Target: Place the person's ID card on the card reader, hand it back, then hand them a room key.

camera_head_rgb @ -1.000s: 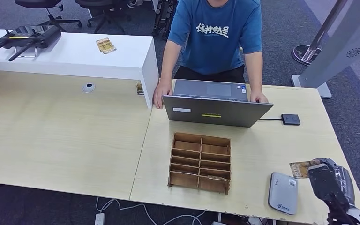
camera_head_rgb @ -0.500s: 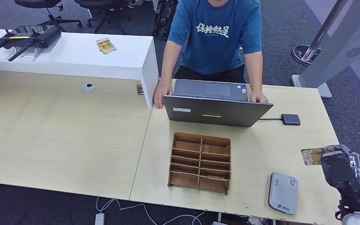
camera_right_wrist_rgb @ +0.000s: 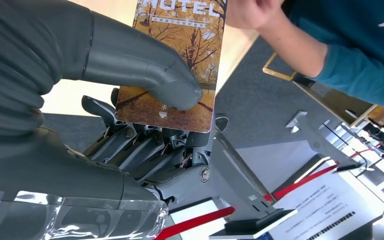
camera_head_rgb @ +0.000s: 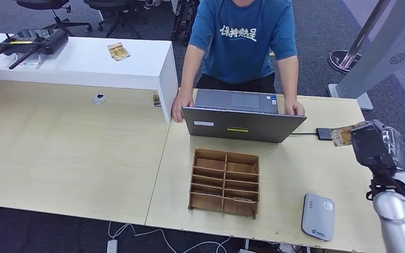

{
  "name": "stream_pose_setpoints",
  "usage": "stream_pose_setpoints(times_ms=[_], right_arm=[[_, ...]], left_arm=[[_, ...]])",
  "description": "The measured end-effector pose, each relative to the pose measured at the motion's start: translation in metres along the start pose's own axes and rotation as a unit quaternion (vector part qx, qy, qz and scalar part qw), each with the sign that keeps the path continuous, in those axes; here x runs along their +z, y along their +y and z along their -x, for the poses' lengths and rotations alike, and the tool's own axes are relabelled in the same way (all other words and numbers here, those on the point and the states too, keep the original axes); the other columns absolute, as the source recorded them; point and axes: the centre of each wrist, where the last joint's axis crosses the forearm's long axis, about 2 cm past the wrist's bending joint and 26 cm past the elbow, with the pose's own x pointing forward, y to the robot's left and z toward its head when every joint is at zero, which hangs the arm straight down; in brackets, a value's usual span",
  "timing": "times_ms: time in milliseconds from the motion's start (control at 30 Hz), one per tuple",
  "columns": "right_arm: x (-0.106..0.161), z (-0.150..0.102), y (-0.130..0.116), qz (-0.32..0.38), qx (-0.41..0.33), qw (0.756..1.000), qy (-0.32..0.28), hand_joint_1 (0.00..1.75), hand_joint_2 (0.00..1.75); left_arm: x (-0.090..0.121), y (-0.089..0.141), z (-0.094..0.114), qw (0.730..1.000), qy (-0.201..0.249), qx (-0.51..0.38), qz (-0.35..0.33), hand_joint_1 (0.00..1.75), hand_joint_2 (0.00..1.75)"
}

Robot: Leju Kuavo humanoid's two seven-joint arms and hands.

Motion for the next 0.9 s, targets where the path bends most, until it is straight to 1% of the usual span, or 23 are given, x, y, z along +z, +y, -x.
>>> stream_pose_setpoints(times_ms=[133,400,667,900], right_arm=[[-0.023,-0.024,0.008,0.014,0.018,1.0,-0.008,1.75,1.75],[-0.055,-0.053,0.016,0.04,0.072,0.997,-0.014,1.75,1.75],[-0.072,-0.078,0.025,0.049,0.099,0.994,-0.024,1.75,1.75],[-0.085,-0.109,0.035,0.055,0.133,0.989,-0.035,1.75,1.75]], left_arm=[[0.001,0.005,-0.004,1.0,0.0,-0.011,-0.002,0.0,0.0],[0.003,0.013,-0.008,0.999,0.004,-0.032,-0.001,0.0,0.0],[0.004,0.018,-0.011,0.999,0.008,-0.049,0.0,0.0,0.0],[0.004,0.021,-0.016,0.998,0.01,-0.066,0.001,0.0,0.0]])
